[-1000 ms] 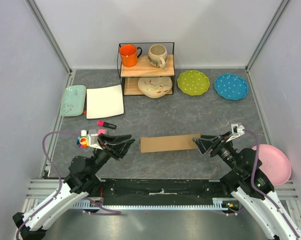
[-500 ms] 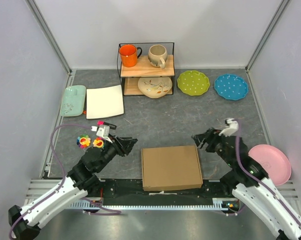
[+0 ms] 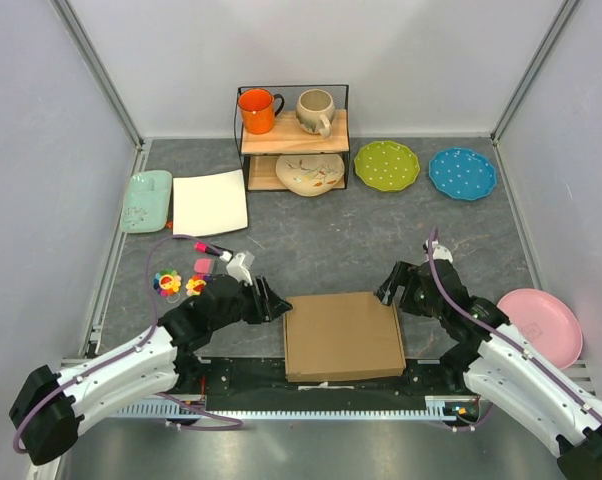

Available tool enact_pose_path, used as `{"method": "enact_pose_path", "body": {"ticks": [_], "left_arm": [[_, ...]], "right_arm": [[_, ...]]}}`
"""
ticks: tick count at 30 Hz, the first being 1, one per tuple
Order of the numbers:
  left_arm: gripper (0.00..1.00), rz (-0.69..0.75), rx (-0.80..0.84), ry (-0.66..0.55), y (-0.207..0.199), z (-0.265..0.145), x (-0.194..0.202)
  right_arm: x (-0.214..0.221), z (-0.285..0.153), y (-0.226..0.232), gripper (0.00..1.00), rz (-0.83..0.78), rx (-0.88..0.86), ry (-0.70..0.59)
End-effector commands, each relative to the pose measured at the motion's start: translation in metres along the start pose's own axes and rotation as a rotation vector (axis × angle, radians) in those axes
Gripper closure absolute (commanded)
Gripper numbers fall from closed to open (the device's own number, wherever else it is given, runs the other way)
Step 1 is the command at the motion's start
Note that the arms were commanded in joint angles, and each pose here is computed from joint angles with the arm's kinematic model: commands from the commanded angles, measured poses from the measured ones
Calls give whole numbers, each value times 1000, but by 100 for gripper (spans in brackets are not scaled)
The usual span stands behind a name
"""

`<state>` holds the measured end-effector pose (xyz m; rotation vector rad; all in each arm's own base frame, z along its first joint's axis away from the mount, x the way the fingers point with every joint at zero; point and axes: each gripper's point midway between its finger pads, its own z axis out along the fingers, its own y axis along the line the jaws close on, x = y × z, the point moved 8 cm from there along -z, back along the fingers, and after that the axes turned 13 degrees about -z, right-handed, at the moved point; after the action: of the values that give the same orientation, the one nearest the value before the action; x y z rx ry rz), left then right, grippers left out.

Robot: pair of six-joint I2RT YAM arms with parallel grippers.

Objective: Fold the paper box

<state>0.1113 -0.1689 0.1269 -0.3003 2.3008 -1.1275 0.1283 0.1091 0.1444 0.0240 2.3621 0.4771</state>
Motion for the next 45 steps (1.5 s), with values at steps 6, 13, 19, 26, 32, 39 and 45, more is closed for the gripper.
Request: {"method": "enact_pose_path", "body": {"ticks": [6,13,19,26,32,39,45], "left_arm": [[50,-50,135,140,-10,7,16],[67,-24,158,81,-5,24,12],[68,49,83,-85,-18,43,-23],[69,22,-25,-194,-15,81,-88],[69,-11,-47,-207,-10,110,-123],[66,-19,-72,-234,-3,121,-142],[47,-34,-215,-282,-9,103,-162]], "right_arm": [[31,15,3,27,125,-163,20],[32,33,0,40,143,-173,-55],[16,51,-1,41,135,-111,-150],[-2,84,5,41,139,-77,-206],[-33,124,-2,39,136,-25,-231],[-45,161,-9,37,156,-15,-193],[-71,138,-4,17,169,40,-248]]}}
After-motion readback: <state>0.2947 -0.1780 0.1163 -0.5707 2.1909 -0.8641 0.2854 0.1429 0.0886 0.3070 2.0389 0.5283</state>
